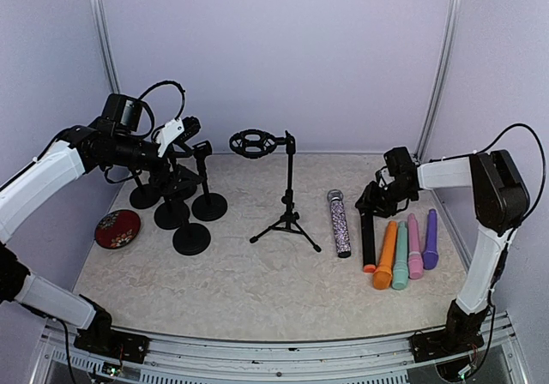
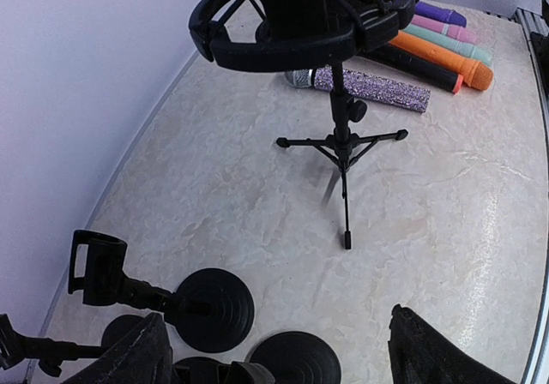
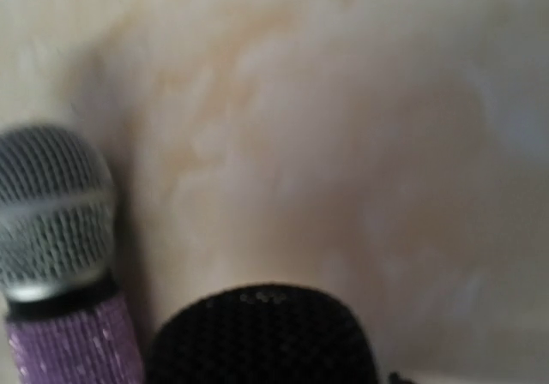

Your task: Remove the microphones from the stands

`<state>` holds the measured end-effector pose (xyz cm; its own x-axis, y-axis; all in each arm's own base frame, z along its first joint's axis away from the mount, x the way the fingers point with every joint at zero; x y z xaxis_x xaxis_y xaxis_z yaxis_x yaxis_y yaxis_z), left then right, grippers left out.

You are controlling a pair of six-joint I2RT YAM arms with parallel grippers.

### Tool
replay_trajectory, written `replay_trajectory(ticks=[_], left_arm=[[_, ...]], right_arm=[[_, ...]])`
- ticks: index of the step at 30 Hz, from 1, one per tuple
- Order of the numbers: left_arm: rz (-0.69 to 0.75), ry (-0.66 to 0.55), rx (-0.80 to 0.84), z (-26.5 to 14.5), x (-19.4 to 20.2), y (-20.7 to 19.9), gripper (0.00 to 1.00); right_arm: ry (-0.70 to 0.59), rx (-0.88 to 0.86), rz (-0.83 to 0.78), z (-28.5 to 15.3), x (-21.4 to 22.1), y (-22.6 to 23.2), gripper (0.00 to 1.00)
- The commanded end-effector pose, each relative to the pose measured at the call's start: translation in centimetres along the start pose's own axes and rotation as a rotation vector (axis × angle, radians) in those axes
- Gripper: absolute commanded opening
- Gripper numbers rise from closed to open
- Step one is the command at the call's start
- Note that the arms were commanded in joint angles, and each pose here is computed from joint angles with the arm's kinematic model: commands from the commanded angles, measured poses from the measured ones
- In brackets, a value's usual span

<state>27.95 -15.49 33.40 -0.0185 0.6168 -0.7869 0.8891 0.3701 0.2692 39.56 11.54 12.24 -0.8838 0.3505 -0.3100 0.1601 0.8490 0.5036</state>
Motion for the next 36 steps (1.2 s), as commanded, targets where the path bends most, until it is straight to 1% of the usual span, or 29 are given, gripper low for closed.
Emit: replay_trajectory(ticks=[1,6,8,11,15,17,19,21,23,26,28,30,33,36], left_arm=[[0.02,-0.019,-0.009,-0.5,-0.3,-0.2,0.85],[0.023,-0.024,-0.011,-0.6,-0.4,-0.2,0.85],[0.021,-0.024,-0.008,-0.5,-0.4,-0.3,0.85],[0.021,-0.024,-0.004,-0.4,-0.4,-0.3,0.85],[0.024,-0.034,-0.004,-0.3,-0.8,-0.2,0.86],[0.023,-0.039,-0.004,-0.2,-1.0,-0.1,0.86],[0.024,-0.044,-0.003,-0.1,-1.1,0.0,0.86],[0.02,-0.05,-0.001,0.1,-1.3,0.2,0.86],[0.016,-0.058,0.004,0.4,-1.5,0.4,0.86],[0.009,-0.069,0.005,0.9,-1.9,1.0,0.84],[0.004,-0.081,0.004,1.3,-2.4,1.5,0.83],[-0.008,-0.09,0.001,2.0,-2.7,2.0,0.81],[-0.027,-0.105,-0.013,2.9,-3.3,2.8,0.79],[-0.042,-0.109,-0.055,4.0,-3.8,3.5,0.76]], right_arm=[[-0.092,-0.033,0.003,-1.5,0.0,1.3,0.19],[-0.108,-0.021,0.005,-1.8,0.7,1.3,0.42],[-0.126,-0.016,-0.012,-2.2,0.6,1.9,0.5],[-0.173,0.005,-0.043,-3.3,0.3,3.2,0.64],[-0.259,0.028,-0.102,-5.3,0.0,5.6,0.76],[-0.294,0.038,-0.125,-6.2,0.0,6.8,0.8],[-0.335,0.036,-0.161,-7.1,0.2,8.3,0.81],[-0.393,0.002,-0.233,-8.2,0.9,10.4,0.8],[-0.446,-0.074,-0.337,-9.2,2.1,12.8,0.79],[-0.521,-0.198,-0.545,-10.1,5.1,16.5,0.77],[-0.55,-0.252,-0.641,-10.3,7.1,18.2,0.75],[-0.563,-0.294,-0.705,-10.3,8.8,19.3,0.74],[-0.557,-0.281,-0.711,-9.6,10.1,20.1,0.7],[-0.511,-0.247,-0.638,-8.3,10.3,19.9,0.64]])
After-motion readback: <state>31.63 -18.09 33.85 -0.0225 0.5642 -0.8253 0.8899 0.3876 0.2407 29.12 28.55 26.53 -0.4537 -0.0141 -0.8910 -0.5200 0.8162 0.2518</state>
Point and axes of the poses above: each gripper's point midway between its finger pads, its own z axis out along the fingers, its own y axis along the line the jaws close on, x = y × z, the point moved 9 cm from there along -z, back along the fingers, and after that the axes turned 2 degrees about z, right-handed, at the moved point
